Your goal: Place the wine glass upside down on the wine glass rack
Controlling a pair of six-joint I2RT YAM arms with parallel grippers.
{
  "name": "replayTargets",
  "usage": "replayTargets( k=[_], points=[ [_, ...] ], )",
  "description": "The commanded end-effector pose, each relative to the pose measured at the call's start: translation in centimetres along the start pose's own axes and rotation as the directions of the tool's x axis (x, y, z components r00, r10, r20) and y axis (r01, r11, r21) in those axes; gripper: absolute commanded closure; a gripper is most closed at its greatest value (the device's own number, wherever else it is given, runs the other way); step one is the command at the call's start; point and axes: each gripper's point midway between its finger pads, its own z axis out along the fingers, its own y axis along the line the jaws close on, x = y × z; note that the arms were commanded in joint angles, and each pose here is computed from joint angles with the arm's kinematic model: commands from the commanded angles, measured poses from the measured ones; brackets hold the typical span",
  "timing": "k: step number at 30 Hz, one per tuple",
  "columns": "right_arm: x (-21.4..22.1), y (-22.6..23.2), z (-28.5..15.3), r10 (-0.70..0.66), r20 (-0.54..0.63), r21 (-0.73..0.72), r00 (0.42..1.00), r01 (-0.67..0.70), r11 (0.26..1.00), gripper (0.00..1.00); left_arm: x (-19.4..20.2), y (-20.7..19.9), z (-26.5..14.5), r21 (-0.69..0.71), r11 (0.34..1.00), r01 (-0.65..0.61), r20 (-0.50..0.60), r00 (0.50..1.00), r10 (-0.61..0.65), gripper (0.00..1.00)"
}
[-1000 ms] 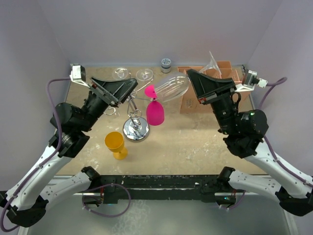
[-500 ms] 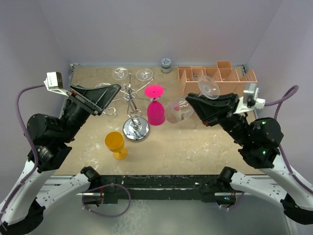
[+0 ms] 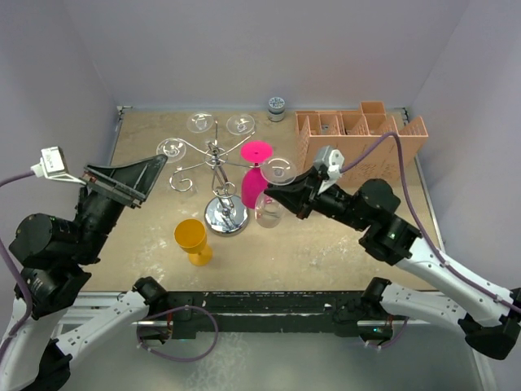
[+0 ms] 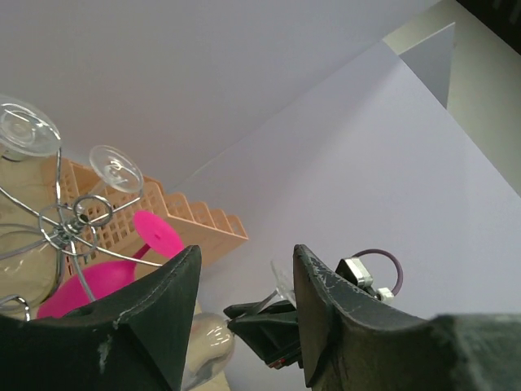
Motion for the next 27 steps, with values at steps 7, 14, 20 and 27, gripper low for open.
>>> replayTargets(
  k=[7,14,20,27],
  points=[
    [1.7,-0.4,2.6,-0.016,0.001,-0.032,1.000,0.016,0.999,1.00,-2.5,2.2,-1.9,-0.135,0.987,-0.087,0.074,0.992,0.098,0.53],
    [3.4,-0.1,3.9,0.012,-0.027,-0.067,1.000,-0.014,0.998,1.00,-2.7,3.0,-2.2,-0.172,0.980,-0.097,0.085,0.990,0.113,0.53],
    [4.9,-0.1,4.6,0.017,-0.056,-0.072,0.998,-0.021,0.997,1.00,-2.6,3.3,-2.1,-0.184,0.978,-0.098,0.085,0.990,0.115,0.53],
    [6.6,0.3,5.2,0.021,-0.097,-0.085,0.995,-0.029,0.996,1.00,-2.5,3.5,-2.1,-0.188,0.978,-0.088,0.083,0.991,0.105,0.52]
  ],
)
